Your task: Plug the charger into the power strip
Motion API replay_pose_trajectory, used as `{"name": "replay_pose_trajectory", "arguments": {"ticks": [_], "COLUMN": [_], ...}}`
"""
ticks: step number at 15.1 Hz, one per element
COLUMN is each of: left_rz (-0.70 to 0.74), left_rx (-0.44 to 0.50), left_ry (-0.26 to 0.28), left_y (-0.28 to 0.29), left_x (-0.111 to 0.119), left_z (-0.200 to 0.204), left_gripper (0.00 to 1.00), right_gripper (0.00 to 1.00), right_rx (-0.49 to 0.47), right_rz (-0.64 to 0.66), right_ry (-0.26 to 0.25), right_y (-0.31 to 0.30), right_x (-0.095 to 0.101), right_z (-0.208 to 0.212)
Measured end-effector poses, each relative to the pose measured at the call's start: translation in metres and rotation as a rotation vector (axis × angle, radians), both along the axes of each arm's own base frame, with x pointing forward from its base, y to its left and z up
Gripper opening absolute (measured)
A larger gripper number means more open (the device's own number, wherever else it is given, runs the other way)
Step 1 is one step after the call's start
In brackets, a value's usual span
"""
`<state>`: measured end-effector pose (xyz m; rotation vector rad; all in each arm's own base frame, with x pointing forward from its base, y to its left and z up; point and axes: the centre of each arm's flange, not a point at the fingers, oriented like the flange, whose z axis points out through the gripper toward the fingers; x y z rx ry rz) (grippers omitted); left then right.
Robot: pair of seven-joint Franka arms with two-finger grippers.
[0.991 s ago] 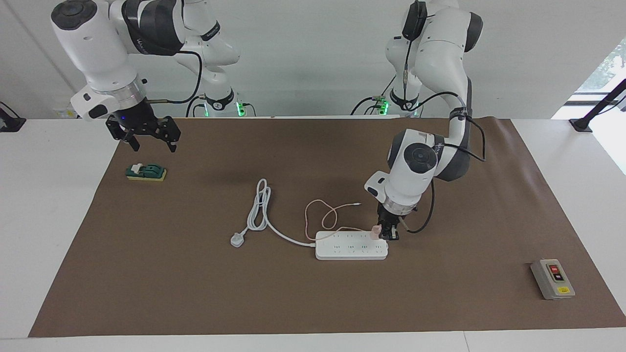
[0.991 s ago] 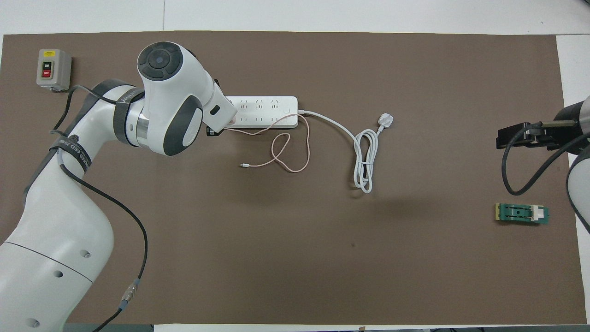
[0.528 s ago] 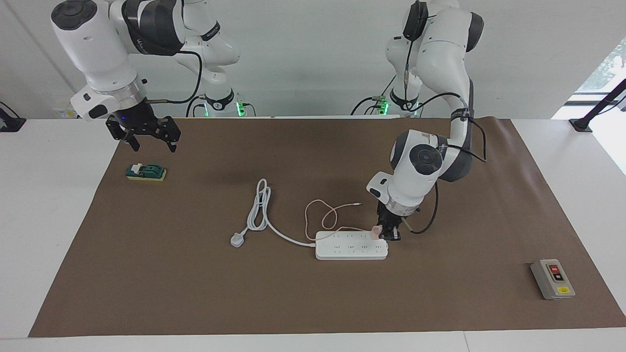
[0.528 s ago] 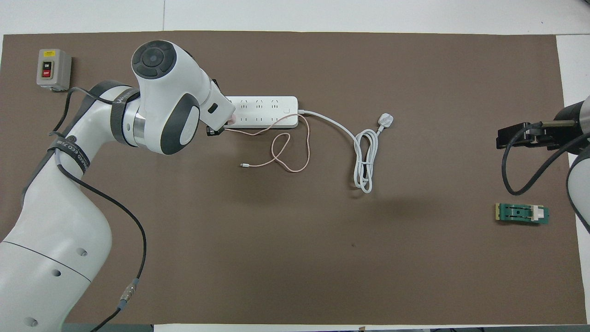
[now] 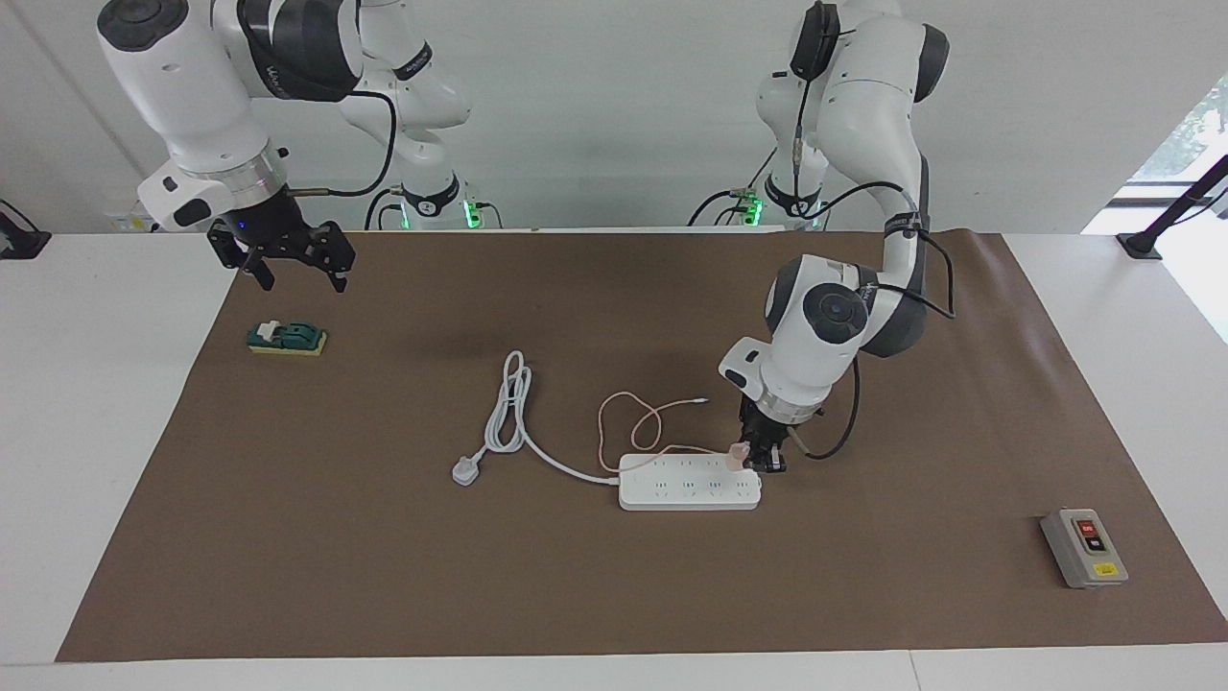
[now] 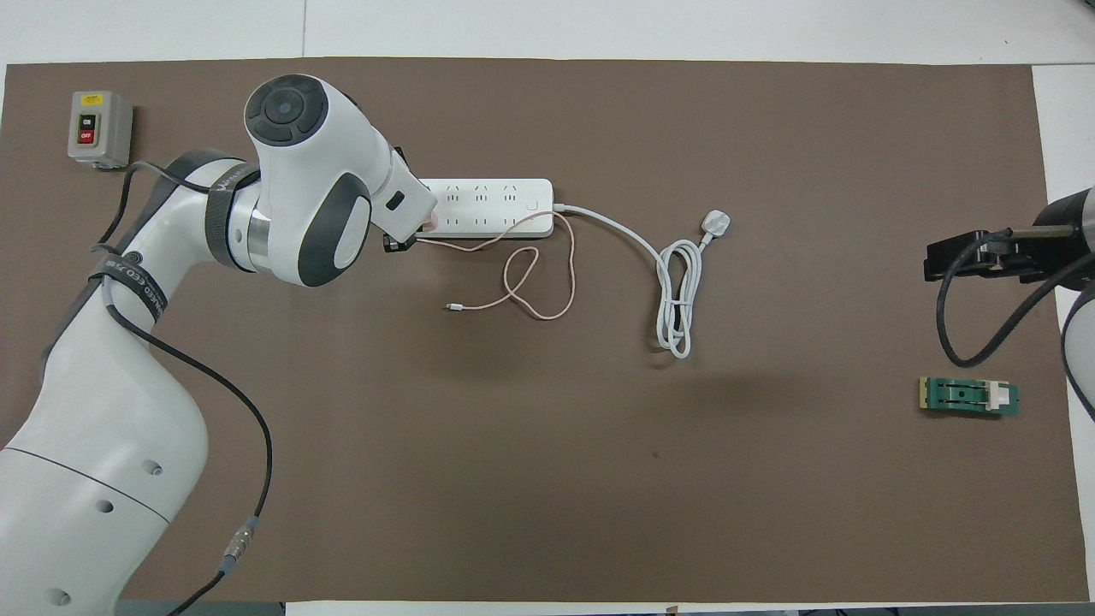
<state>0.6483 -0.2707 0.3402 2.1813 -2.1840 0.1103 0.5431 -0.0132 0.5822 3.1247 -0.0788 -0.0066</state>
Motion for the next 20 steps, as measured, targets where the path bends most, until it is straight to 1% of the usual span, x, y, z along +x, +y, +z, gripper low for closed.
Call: {"name": "replay_pose_trajectory", "arguments": {"ticks": [1,2,4,7,8,11,14,17,20], "left_rz": [0.000,0.001,0.003,0.003,0.006,0.021,0.050,0.104,0.193], "left_rx": [-0.002,-0.004,-0.009,-0.014,-0.016,-0.030,-0.053,-0.066,-0.078], "left_ry": [0.004,0.018,0.030,0.037,0.039,0.055,0.076,0.100,0.123], "left_y": [-0.002,-0.005,-0.009,-0.013,-0.013,-0.012,-0.006,0.010,0.027], "left_x": [0.000,-0.001,-0.003,-0.005,-0.005,-0.006,-0.007,-0.010,-0.020], "left_z": [-0.006,-0.014,-0.022,-0.023,-0.023,-0.018,0.002,0.036,0.086], "left_gripper": [0.35,0.41,0.61,0.93,1.00,1.00,1.00,1.00,1.00], "right_gripper": [1.00,1.00,1.00,1.00,1.00,1.00,1.00,1.00,1.00], "right_rx": [0.000,0.000,0.000,0.000,0.000,0.000,0.000,0.000,0.000], "right_rz": [0.000,0.000,0.000,0.000,0.000,-0.001,-0.001,-0.001,-0.001], "right_ry": [-0.002,-0.004,-0.005,0.000,0.000,0.000,0.000,0.005,0.006], "right_y": [0.000,0.000,0.000,0.000,0.000,0.000,0.000,0.000,0.000], "right_x": [0.000,0.000,0.000,-0.001,-0.002,-0.003,-0.004,-0.004,-0.004], "right_z": [0.002,0.003,0.004,0.011,0.014,0.022,0.026,0.026,0.026]}}
